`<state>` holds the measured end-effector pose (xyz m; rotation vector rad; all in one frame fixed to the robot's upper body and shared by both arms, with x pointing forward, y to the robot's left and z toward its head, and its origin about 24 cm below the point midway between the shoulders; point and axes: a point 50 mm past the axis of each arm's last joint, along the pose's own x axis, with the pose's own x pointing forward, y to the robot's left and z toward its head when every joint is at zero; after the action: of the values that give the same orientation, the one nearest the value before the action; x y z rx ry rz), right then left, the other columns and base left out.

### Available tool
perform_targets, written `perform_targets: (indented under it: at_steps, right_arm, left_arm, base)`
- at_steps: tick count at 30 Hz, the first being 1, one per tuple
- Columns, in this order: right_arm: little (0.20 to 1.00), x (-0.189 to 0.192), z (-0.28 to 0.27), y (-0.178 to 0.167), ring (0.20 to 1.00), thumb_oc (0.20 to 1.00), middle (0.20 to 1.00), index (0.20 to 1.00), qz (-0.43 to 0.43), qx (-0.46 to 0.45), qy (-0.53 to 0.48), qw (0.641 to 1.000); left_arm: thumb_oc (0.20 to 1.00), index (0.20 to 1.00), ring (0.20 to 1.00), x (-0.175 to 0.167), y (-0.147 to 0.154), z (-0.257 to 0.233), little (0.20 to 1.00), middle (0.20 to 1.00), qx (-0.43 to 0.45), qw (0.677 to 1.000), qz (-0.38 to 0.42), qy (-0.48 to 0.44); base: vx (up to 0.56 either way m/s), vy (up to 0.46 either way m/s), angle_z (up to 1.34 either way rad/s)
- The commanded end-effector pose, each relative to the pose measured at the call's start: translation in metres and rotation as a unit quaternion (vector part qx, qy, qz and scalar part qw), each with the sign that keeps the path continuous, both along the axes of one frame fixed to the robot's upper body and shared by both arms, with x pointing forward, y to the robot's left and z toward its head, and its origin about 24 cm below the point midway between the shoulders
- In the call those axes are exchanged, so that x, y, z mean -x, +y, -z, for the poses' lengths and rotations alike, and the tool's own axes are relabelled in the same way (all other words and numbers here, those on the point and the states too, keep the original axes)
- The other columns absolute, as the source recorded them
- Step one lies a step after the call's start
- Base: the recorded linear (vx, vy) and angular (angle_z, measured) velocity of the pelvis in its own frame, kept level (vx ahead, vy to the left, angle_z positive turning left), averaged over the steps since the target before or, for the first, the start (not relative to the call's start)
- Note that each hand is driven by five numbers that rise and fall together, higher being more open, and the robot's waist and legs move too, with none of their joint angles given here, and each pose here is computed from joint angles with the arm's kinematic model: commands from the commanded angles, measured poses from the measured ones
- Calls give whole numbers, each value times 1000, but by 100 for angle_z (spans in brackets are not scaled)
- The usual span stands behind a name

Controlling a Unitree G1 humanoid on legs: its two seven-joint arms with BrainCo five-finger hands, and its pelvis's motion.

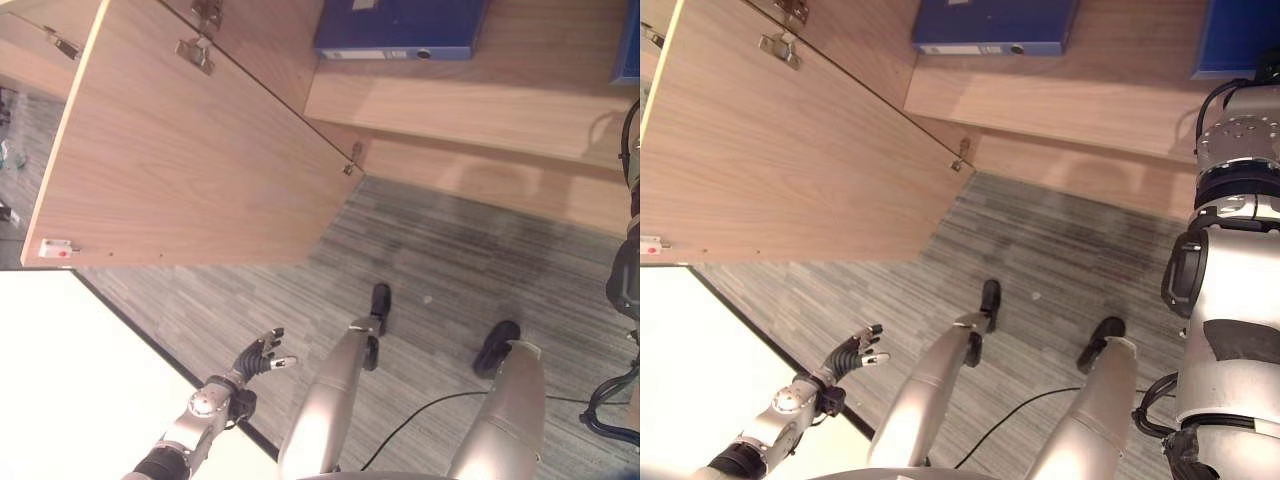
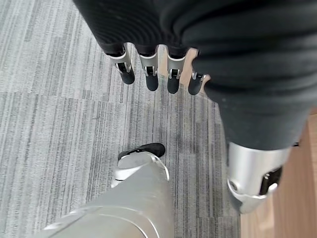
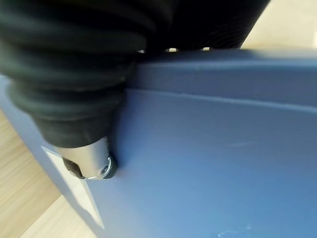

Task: Put the empty folder in the office cabinet

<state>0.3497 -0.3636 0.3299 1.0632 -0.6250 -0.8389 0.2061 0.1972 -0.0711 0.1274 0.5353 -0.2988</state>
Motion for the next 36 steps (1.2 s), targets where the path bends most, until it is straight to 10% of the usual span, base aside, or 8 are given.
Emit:
perform_targets:
  at_steps: [1, 4, 7, 36]
  right_arm:
    - [200, 32, -65, -10, 200, 200, 200, 200, 49, 96, -51, 993]
    - [373, 34, -62, -16, 373, 373, 373, 373, 59, 95, -6, 994]
    - [1000, 34, -66, -16, 1000, 1000, 1000, 1000, 55, 99, 12, 994]
    - [1000, 6, 26, -17, 1000, 1000, 1000, 1000, 8, -5, 206, 978]
  left_arm:
    - [1000, 1000, 1000, 7, 23, 5, 1000, 1000, -48, 999, -9, 19]
    - [1000, 1000, 1000, 7, 26, 6, 1000, 1000, -59, 998, -12, 19]
    - [1000, 1000, 1000, 5, 26, 5, 1000, 1000, -63, 998, -13, 16]
    - [1000, 1000, 1000, 3, 14, 10, 1000, 1000, -76, 997, -6, 25]
  base:
    - [2, -22, 6]
    - [2, -27, 8]
    - [-4, -10, 2]
    - [-1, -4, 1]
